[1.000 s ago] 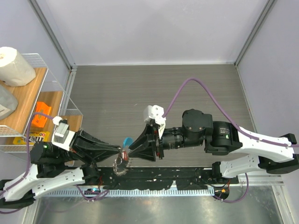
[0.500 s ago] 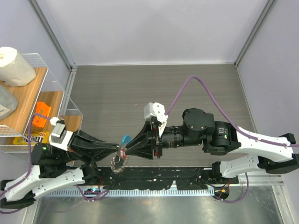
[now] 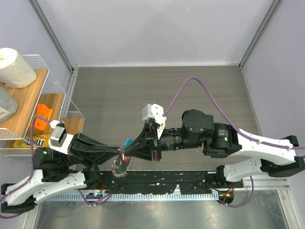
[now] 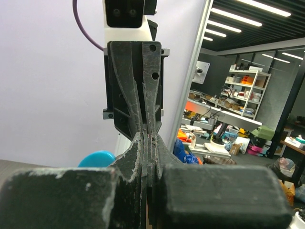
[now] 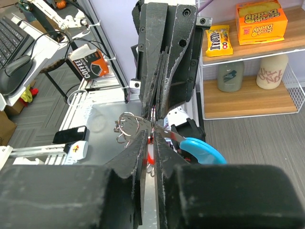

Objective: Put the keys on the keyring

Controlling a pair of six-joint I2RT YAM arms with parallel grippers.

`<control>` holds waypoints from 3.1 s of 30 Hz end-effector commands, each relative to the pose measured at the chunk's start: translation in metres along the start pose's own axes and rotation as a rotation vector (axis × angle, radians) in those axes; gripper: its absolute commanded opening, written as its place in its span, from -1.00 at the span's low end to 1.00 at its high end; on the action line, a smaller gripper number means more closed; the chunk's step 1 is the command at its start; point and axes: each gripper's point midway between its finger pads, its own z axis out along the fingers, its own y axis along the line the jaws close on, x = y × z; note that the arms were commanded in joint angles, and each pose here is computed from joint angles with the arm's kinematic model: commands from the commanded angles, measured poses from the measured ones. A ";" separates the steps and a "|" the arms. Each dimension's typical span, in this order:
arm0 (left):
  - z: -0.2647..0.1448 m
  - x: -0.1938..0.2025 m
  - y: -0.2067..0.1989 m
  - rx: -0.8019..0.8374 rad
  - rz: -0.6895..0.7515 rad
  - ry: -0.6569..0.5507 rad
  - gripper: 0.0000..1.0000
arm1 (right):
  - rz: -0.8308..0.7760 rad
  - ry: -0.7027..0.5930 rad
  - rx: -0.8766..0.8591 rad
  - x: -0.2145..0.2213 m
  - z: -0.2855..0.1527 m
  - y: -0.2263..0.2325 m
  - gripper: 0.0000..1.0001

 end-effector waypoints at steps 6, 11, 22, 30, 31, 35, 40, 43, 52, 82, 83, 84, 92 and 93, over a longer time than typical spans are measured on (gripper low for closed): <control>0.000 -0.029 -0.014 0.051 0.023 -0.121 -1.00 | -0.012 -0.066 -0.032 -0.025 0.003 0.010 -0.89; -0.001 -0.035 -0.017 0.065 0.035 -0.152 -1.00 | 0.003 -0.073 -0.053 -0.016 0.005 0.012 -0.88; -0.001 -0.042 -0.020 0.084 0.031 -0.196 -1.00 | 0.038 -0.087 -0.090 -0.001 0.012 0.015 -0.88; -0.001 -0.042 -0.019 0.077 0.027 -0.202 -1.00 | -0.004 -0.115 -0.038 -0.018 -0.006 0.010 -0.46; -0.002 -0.042 -0.018 0.075 0.026 -0.204 -1.00 | -0.006 -0.110 -0.032 -0.018 -0.007 0.009 -0.46; -0.002 -0.043 -0.017 0.065 0.024 -0.211 -1.00 | -0.028 -0.116 -0.032 -0.029 -0.010 0.011 -0.40; -0.003 -0.042 -0.012 0.045 0.016 -0.213 -1.00 | -0.043 -0.118 -0.030 -0.038 -0.006 0.012 -0.35; -0.003 -0.041 -0.011 0.037 0.012 -0.211 -1.00 | -0.051 -0.100 -0.021 -0.036 -0.002 0.011 -0.32; -0.003 -0.042 -0.006 0.013 0.011 -0.220 -1.00 | -0.054 -0.081 -0.001 -0.035 0.010 0.009 -0.31; -0.007 -0.043 -0.006 0.009 0.013 -0.226 -1.00 | -0.095 -0.078 0.044 -0.040 0.025 0.001 -0.76; -0.007 -0.042 -0.006 0.009 0.013 -0.225 -1.00 | -0.100 -0.082 0.046 -0.041 0.025 0.001 -0.88; -0.007 -0.042 -0.006 0.006 0.009 -0.226 -1.00 | -0.101 -0.085 0.049 -0.043 0.024 0.001 -0.88; -0.010 -0.026 0.010 -0.075 -0.048 -0.169 -0.98 | -0.128 -0.011 0.066 -0.031 0.014 0.000 -0.88; -0.011 -0.020 0.012 -0.098 -0.062 -0.133 -0.90 | -0.131 -0.008 0.068 -0.032 0.011 0.000 -0.88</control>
